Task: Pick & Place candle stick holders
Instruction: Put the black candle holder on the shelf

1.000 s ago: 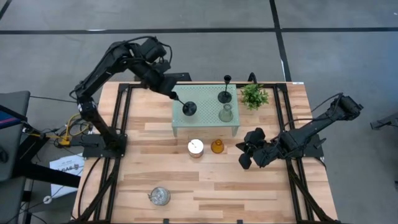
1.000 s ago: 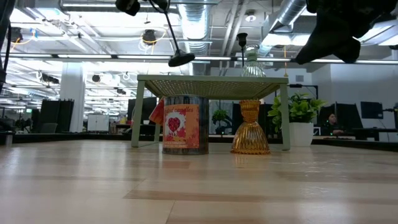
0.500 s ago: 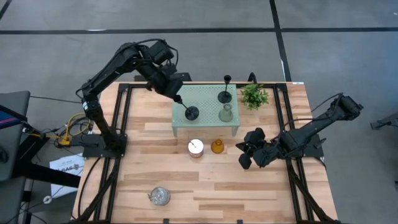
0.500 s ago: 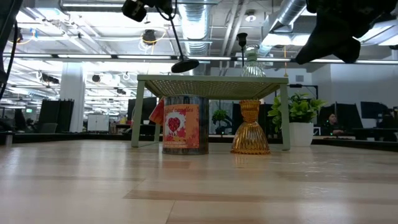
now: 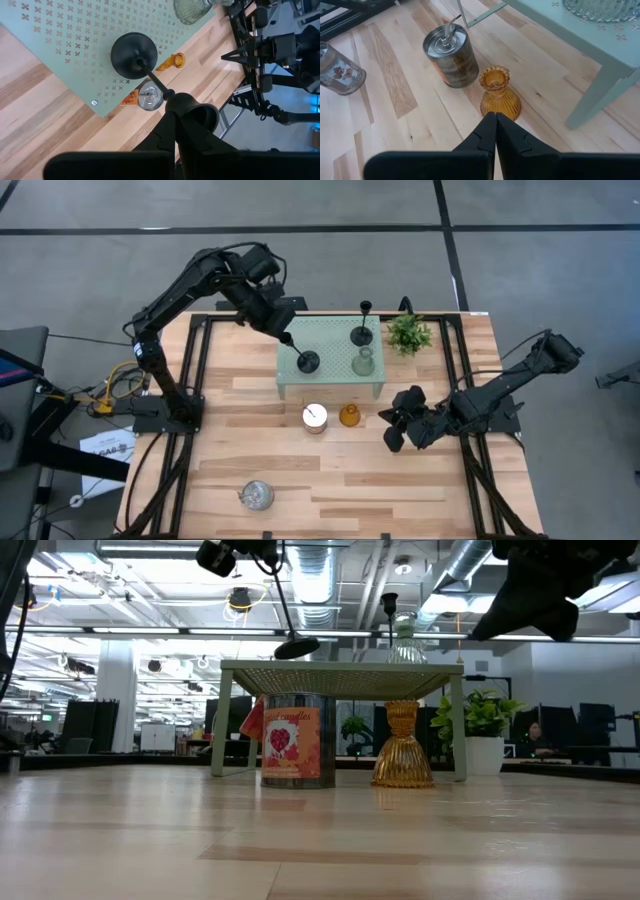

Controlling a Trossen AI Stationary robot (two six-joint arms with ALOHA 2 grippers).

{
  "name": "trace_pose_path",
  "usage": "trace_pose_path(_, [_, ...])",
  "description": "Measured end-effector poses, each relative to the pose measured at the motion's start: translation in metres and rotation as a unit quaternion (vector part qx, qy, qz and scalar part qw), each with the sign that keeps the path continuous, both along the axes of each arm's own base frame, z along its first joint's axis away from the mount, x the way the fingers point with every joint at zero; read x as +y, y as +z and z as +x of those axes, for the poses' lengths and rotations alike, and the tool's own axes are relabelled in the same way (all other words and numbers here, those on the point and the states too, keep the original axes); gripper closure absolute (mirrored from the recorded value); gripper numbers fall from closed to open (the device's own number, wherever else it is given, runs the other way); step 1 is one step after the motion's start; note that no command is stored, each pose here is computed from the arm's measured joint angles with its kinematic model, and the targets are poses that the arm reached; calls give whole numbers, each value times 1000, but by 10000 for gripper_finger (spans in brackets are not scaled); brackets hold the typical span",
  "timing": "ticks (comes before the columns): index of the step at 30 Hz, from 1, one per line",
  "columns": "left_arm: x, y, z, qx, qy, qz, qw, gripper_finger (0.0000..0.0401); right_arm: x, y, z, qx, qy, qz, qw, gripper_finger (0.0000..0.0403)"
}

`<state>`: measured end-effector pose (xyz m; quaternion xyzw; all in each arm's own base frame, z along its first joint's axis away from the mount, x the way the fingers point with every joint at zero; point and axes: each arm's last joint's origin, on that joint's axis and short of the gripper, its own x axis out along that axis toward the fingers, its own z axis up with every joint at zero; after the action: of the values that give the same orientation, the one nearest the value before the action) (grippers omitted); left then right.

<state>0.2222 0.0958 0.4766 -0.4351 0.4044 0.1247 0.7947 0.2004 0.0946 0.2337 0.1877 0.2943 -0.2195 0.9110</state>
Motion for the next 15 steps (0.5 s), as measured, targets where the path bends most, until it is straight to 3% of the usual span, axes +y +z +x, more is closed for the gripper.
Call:
trace_pose_path(7, [1, -1, 1, 5, 6, 8, 1000, 399, 0, 0, 0, -2, 0, 1, 1000, 401])
trace_pose_path(15, [0, -12, 21, 25, -23, 6, 999, 399, 0, 0, 0, -1, 1, 2, 1000, 401])
